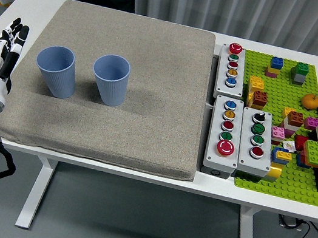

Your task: Pick cup pour cup place

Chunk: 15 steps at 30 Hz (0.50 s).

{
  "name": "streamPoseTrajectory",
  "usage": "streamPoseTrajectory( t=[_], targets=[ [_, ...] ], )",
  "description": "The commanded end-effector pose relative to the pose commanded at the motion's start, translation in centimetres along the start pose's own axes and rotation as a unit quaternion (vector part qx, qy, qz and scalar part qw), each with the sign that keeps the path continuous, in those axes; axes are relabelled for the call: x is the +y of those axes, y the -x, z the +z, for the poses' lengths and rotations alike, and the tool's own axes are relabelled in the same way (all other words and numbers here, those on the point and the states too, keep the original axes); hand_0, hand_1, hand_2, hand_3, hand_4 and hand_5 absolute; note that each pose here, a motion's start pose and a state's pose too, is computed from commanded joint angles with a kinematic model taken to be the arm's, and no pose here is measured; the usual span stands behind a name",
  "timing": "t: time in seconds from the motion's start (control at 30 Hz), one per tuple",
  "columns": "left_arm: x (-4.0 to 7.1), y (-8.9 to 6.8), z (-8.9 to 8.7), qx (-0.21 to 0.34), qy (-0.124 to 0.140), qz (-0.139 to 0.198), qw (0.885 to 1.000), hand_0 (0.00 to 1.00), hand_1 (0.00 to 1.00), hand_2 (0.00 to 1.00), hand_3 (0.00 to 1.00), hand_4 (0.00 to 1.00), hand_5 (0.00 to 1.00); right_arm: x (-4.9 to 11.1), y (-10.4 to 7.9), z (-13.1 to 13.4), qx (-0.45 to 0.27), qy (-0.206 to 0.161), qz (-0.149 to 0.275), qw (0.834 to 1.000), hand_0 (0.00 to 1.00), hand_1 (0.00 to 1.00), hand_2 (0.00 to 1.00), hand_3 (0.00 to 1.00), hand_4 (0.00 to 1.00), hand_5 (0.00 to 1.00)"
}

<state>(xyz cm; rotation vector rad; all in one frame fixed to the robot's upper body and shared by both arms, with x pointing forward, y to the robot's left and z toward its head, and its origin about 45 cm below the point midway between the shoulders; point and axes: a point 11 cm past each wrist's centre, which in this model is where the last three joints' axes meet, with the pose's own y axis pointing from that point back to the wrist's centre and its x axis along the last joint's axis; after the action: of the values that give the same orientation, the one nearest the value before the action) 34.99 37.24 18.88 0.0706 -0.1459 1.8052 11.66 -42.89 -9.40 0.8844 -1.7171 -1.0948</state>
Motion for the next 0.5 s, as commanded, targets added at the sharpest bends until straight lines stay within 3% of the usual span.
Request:
streamPoseTrajectory(
  t=[0.5],
  targets=[
    [-0.36, -0.34, 0.78, 0.021, 0.010, 0.002, 1.000, 0.998, 0.928, 0.982, 0.936, 0.734, 0.998, -0.05, -0.05, 0.44, 0.003, 0.004, 0.001, 1.000, 0.742, 0.701, 0.720, 0.639, 0.220, 0.386]
  ],
)
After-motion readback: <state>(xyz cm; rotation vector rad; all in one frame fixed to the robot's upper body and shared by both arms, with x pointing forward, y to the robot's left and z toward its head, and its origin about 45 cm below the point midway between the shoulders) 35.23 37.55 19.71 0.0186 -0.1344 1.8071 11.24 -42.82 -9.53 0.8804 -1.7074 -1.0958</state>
